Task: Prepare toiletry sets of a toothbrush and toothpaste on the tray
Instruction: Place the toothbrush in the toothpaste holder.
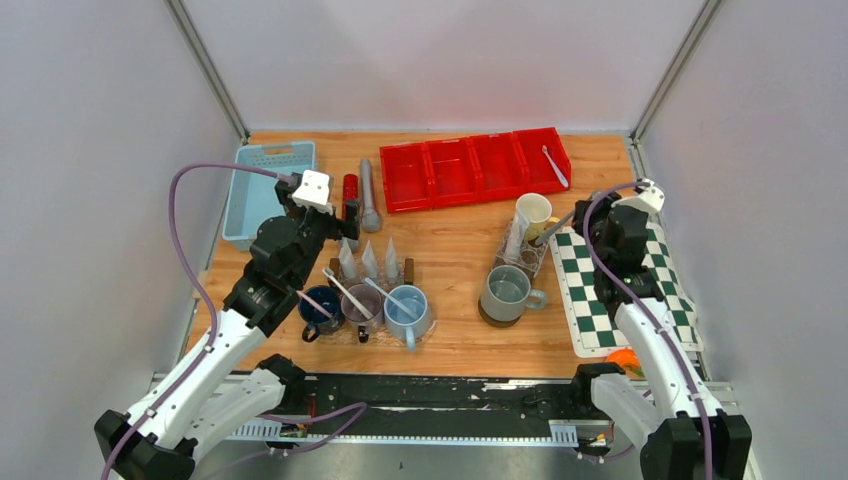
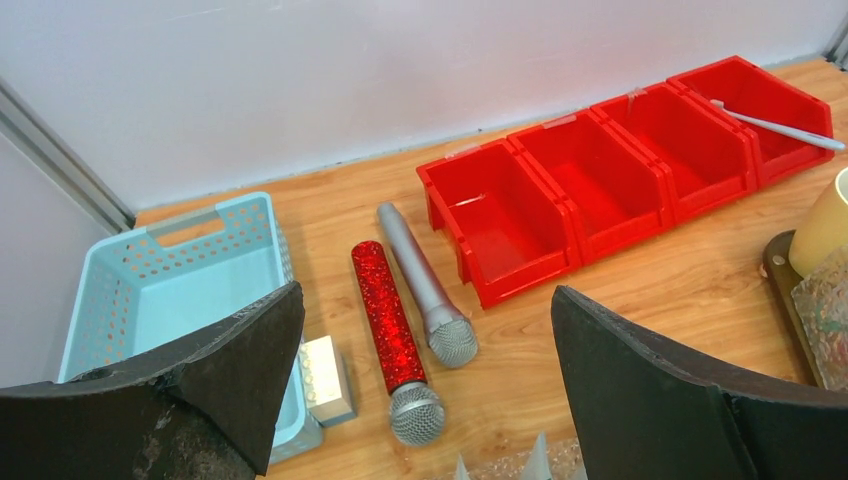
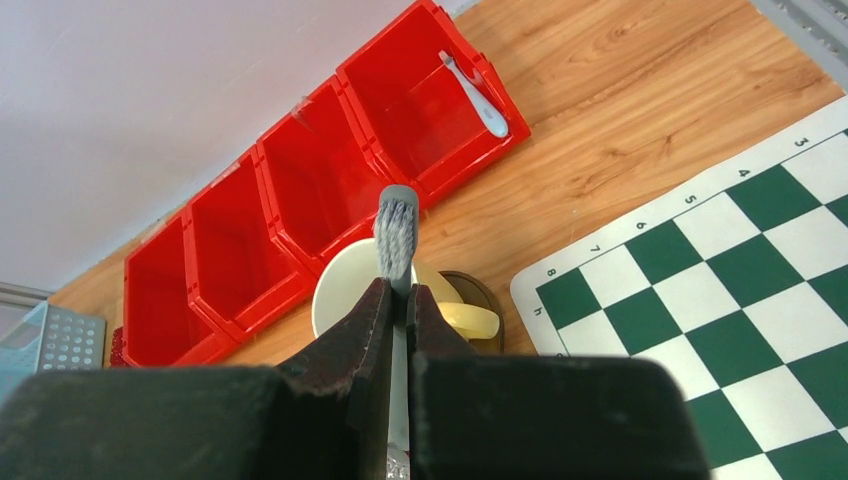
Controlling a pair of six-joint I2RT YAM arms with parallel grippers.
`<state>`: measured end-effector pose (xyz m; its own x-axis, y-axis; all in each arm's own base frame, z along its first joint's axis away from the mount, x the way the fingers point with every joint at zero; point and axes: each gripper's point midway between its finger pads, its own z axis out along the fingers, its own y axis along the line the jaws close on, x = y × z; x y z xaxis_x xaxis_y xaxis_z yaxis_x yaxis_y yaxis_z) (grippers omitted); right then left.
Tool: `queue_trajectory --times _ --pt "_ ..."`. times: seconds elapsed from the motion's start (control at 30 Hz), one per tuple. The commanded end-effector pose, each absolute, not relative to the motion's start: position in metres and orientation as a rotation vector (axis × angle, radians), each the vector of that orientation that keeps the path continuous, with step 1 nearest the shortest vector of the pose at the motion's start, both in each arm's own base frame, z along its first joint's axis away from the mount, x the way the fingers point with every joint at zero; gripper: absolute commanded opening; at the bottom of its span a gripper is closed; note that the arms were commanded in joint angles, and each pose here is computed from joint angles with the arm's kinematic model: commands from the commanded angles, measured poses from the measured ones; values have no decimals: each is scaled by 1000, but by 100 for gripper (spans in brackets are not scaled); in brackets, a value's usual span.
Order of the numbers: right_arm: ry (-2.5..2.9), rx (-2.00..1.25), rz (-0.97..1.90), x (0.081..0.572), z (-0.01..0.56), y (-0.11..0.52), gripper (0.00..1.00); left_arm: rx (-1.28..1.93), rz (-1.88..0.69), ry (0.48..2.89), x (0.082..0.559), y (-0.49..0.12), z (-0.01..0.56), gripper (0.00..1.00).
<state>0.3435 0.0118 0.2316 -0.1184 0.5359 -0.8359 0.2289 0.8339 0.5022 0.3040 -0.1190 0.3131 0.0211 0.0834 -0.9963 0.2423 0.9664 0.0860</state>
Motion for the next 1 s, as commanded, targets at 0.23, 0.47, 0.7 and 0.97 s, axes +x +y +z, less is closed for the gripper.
queue_trajectory --times 0.23,0.47,0.7,0.97 --pt "1615 570 406 358 232 23 0 247 -107 1488 305 -115 327 100" --pt "1582 566 458 352 221 28 0 244 -103 1479 304 -113 328 100" --pt "1520 569 507 338 216 30 0 242 -107 1470 303 -113 330 100" --pt "1475 546 524 336 211 32 0 247 -117 1450 302 -114 333 100"
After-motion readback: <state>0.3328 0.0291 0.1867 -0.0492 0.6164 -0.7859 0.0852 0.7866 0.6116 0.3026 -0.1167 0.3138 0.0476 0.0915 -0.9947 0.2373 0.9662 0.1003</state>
